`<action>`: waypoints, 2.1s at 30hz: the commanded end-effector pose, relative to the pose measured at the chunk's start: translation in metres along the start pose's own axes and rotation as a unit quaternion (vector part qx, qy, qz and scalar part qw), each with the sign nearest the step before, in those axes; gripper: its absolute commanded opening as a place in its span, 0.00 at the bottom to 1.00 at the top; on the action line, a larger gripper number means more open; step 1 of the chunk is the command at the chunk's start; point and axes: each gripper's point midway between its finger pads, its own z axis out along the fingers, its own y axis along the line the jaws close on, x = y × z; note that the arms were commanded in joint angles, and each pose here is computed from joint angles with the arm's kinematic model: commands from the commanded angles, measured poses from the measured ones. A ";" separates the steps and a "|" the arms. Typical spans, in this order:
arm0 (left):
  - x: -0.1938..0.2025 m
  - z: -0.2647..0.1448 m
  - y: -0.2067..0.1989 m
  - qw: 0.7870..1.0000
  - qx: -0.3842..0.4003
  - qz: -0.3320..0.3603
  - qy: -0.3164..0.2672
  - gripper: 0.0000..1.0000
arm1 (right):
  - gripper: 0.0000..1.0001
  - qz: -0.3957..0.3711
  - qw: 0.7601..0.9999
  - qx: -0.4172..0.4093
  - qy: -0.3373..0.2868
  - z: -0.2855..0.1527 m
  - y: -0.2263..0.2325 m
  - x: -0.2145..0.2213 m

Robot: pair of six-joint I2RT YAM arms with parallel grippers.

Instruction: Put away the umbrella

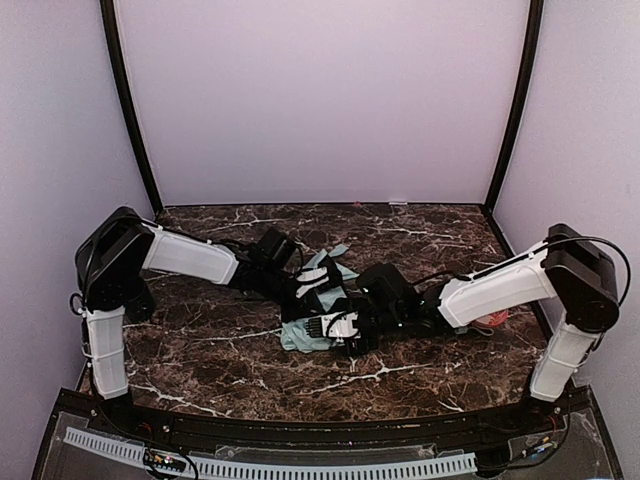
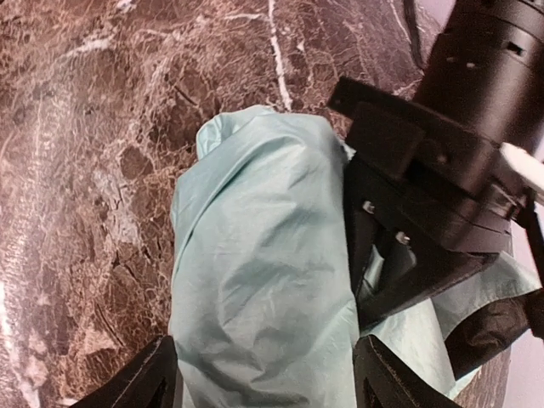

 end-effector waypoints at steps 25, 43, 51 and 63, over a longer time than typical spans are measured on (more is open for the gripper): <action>-0.020 -0.107 0.072 0.969 -0.141 -0.132 -0.151 0.77 | 0.20 0.144 0.964 -0.174 0.143 0.022 0.052 0.058; -0.042 -0.058 0.115 0.978 -0.073 -0.162 -0.109 0.85 | 0.20 0.021 0.988 -0.093 0.118 0.022 0.030 0.041; -0.062 -0.017 0.035 0.993 0.037 -0.084 -0.079 0.20 | 0.19 0.003 0.992 -0.070 0.108 0.024 0.018 0.034; -0.003 0.053 0.000 0.981 0.097 -0.133 0.098 0.00 | 0.17 -0.025 0.994 -0.054 0.090 0.023 0.003 0.017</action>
